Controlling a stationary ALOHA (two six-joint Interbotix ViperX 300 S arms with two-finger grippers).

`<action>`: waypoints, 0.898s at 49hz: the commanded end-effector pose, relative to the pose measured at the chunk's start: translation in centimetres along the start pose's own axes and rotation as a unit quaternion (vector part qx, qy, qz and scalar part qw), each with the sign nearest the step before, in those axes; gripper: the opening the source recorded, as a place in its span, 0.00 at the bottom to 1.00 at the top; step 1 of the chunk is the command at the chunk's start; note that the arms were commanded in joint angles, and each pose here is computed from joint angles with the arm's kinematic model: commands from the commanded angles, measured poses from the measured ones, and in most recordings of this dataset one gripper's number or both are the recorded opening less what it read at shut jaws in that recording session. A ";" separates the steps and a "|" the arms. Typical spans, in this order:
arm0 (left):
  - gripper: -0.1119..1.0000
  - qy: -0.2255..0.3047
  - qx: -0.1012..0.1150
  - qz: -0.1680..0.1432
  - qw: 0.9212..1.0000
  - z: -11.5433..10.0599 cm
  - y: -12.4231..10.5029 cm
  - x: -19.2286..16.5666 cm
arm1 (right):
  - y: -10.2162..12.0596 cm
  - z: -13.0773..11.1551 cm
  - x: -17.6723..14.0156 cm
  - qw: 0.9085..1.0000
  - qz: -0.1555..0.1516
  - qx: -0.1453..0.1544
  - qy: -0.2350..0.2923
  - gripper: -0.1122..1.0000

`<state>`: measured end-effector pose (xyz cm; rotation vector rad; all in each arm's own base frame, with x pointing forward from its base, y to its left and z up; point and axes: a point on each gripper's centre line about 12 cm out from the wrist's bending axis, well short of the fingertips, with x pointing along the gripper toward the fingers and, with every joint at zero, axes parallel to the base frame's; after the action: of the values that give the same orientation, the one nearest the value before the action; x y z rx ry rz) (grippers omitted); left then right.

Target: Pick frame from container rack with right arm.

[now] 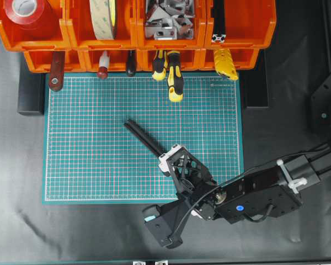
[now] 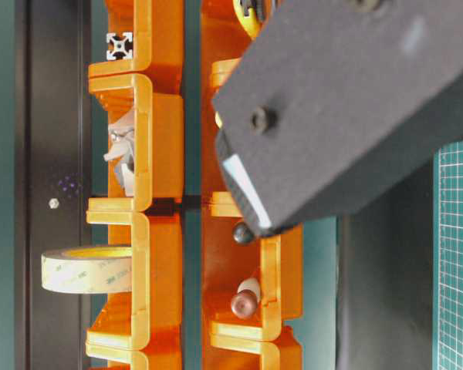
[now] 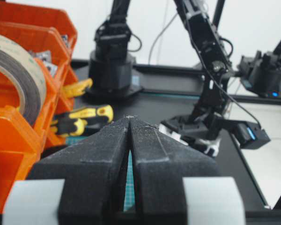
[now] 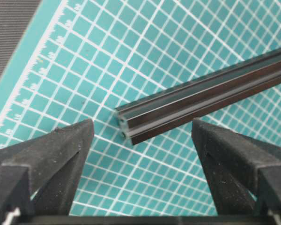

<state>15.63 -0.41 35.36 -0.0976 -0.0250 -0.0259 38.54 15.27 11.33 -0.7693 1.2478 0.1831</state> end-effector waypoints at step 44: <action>0.10 0.033 -0.012 0.002 0.999 -0.1 -0.1 -0.4 | -5.5 -5.0 -11.1 0.938 0.026 0.280 -0.203 0.84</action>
<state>15.17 -0.42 34.43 -0.1212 0.0596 -0.0219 34.07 11.63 21.07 -0.2118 0.9181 0.0140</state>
